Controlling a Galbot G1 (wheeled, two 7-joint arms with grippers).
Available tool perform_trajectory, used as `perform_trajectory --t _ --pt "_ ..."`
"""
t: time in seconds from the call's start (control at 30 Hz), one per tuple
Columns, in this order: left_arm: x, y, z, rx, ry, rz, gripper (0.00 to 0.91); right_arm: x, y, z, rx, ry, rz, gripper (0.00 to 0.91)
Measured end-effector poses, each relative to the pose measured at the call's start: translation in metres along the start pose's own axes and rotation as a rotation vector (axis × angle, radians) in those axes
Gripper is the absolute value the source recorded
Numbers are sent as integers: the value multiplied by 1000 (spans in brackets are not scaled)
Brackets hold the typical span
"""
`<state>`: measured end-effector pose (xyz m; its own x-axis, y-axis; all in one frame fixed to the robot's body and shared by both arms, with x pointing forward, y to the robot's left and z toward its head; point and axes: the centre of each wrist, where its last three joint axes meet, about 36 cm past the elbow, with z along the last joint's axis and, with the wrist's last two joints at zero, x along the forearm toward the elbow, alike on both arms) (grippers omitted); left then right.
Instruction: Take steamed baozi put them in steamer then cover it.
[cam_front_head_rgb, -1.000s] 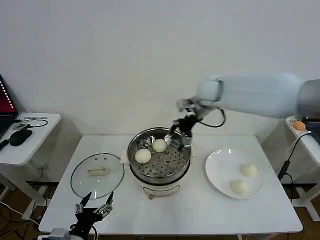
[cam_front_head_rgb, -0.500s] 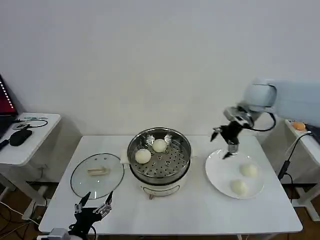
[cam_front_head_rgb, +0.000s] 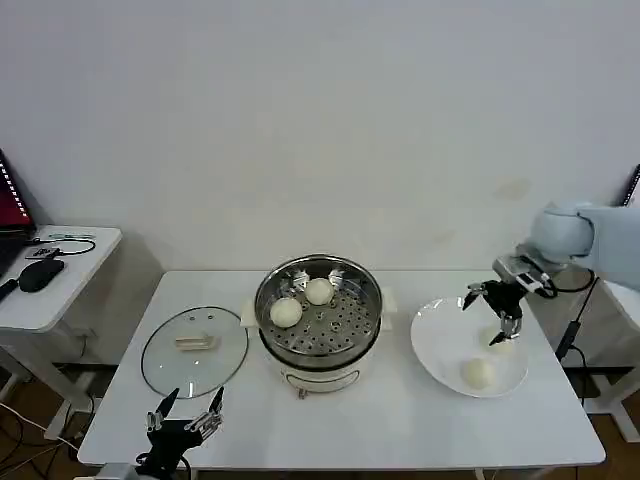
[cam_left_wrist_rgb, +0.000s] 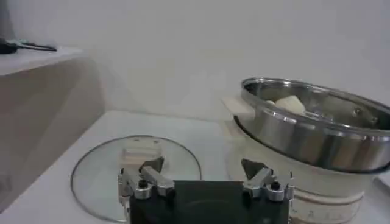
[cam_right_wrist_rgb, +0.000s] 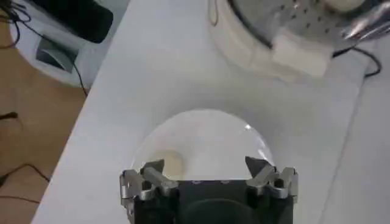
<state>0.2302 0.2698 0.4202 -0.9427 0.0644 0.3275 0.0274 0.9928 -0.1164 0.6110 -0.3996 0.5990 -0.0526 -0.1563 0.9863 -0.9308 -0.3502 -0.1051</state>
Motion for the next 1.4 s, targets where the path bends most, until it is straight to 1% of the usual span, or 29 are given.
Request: perform_trajectory --t 0.33,0.63,1.07,1.4 --pt "2 0 -1 -6 -3 1 907 -30 17 25 -31 12 -10 907" --pt "2 -1 -3 -8 -9 6 907 -54 27 38 -61 8 -16 907" --pt "7 -1 -3 -11 0 4 907 -91 29 39 -72 -17 -35 907" --pt "8 0 -3 -18 2 4 907 -114 29 40 -76 -22 -50 907"
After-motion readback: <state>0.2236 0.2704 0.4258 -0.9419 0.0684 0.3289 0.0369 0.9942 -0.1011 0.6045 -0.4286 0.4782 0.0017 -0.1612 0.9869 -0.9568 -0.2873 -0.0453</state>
